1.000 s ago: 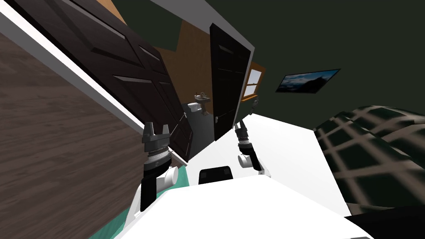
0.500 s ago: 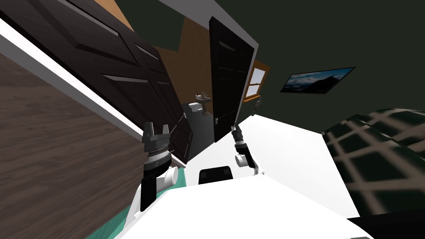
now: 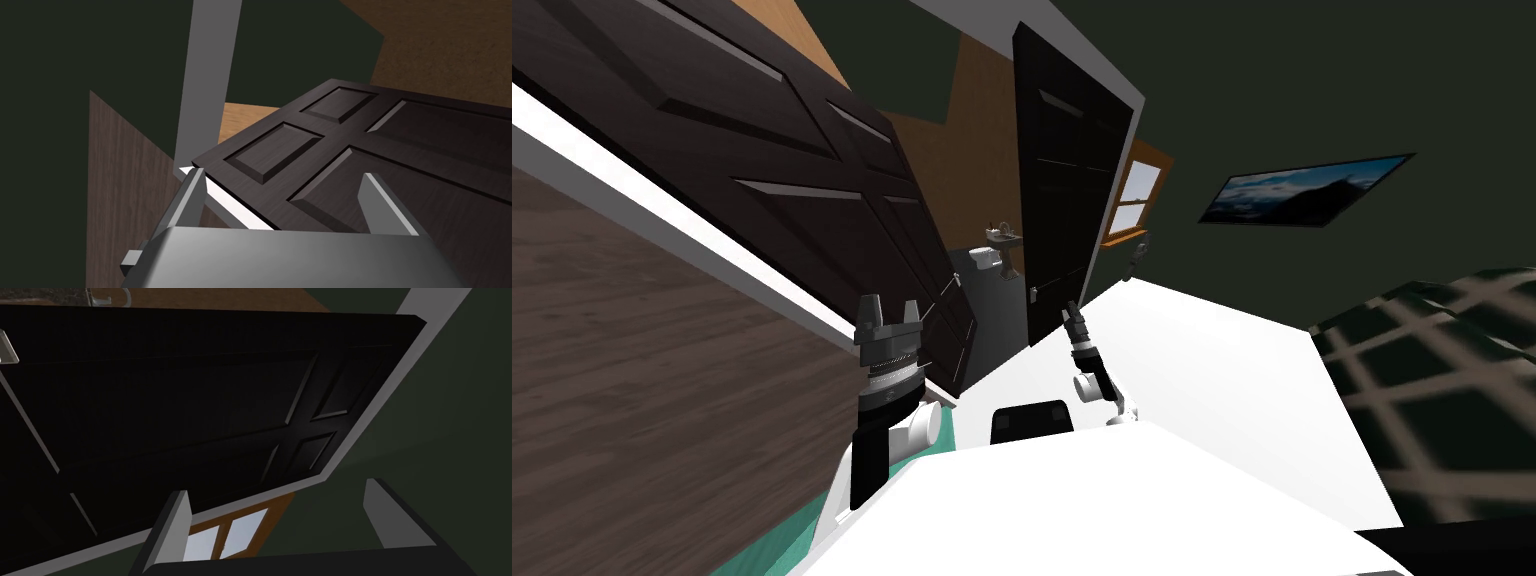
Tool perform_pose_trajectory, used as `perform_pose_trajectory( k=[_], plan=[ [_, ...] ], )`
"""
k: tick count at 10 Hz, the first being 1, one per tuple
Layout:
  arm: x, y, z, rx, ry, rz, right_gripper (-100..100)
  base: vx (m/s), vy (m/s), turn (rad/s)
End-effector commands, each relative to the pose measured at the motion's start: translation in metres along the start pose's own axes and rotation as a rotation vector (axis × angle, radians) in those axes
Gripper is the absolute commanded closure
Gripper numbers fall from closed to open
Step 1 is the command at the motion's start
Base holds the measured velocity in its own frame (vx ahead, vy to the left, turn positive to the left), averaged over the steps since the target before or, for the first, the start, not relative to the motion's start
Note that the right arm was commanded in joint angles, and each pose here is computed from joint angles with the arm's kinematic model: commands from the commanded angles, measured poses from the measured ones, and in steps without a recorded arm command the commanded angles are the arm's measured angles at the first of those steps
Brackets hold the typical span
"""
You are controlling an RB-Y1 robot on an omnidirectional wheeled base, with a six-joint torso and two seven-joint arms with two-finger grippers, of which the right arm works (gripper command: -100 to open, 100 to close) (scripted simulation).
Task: Push the door open
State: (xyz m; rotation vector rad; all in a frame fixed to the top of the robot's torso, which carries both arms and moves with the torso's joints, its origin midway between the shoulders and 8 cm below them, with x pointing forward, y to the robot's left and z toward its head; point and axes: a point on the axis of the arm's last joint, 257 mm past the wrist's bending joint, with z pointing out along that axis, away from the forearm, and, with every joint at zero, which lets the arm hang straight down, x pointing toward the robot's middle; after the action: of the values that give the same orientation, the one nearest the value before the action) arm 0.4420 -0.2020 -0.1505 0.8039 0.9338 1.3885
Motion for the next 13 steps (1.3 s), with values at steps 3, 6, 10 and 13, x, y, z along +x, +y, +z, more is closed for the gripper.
perform_pose_trajectory(
  k=[3,6,10,13],
  plan=[
    [0.015,-0.034,-0.0047,0.053,0.029,0.016,-100,0.059,-0.065,0.060],
    [0.025,-0.054,-0.0087,0.088,0.046,0.026,-100,0.071,-0.071,0.039],
    [0.039,-0.080,-0.0140,0.131,0.073,0.039,-100,0.061,-0.062,0.051],
    [0.050,-0.099,-0.0201,0.167,0.090,0.048,-100,0.063,-0.060,0.042]
  ],
)
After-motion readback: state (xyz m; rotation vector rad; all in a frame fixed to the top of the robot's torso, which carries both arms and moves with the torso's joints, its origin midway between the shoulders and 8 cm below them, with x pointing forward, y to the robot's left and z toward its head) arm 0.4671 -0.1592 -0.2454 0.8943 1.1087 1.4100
